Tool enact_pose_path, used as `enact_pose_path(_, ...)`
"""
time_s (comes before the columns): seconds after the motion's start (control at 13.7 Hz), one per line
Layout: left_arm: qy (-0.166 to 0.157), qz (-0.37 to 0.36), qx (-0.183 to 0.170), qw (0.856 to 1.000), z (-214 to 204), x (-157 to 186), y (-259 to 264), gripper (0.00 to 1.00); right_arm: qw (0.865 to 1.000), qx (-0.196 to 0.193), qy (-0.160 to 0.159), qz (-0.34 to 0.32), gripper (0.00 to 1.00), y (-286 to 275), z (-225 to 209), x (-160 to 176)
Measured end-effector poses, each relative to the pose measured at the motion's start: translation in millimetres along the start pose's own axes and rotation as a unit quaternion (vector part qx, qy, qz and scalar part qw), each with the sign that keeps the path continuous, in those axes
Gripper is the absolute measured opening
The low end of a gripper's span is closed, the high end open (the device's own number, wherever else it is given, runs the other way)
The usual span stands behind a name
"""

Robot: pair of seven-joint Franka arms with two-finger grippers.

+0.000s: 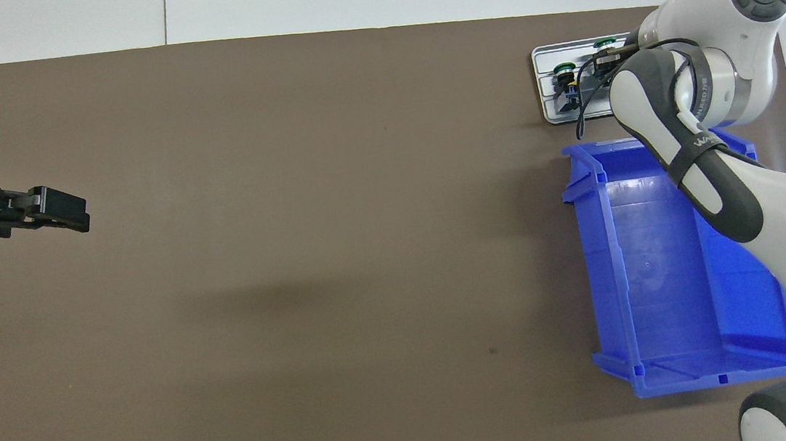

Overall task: Place and press button with both arms
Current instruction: 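Reach the right gripper to the tray and grasp the middle green button, then carry the green button with the right gripper to the table center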

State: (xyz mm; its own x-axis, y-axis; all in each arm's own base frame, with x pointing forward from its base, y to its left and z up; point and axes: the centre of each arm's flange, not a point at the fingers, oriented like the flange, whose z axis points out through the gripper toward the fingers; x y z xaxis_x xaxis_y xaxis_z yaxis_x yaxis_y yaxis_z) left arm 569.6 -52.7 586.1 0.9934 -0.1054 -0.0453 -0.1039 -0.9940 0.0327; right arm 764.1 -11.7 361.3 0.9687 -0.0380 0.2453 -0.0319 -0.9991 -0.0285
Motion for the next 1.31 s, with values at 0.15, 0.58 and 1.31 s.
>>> enact_pose_path(0.15,0.000,0.000,0.000,1.000,0,0,0,1.00,0.999,0.002,0.002,0.042,0.41,-15,-29,0)
enact_pose_path(0.58,0.000,0.000,0.000,1.000,0,0,0,1.00,0.978,0.003,-0.023,0.205,0.41,-131,-71,-26)
enact_pose_path(1.31,0.000,0.000,0.000,1.000,0,0,0,1.00,0.891,-0.029,-0.016,0.453,0.41,-391,-98,-140)
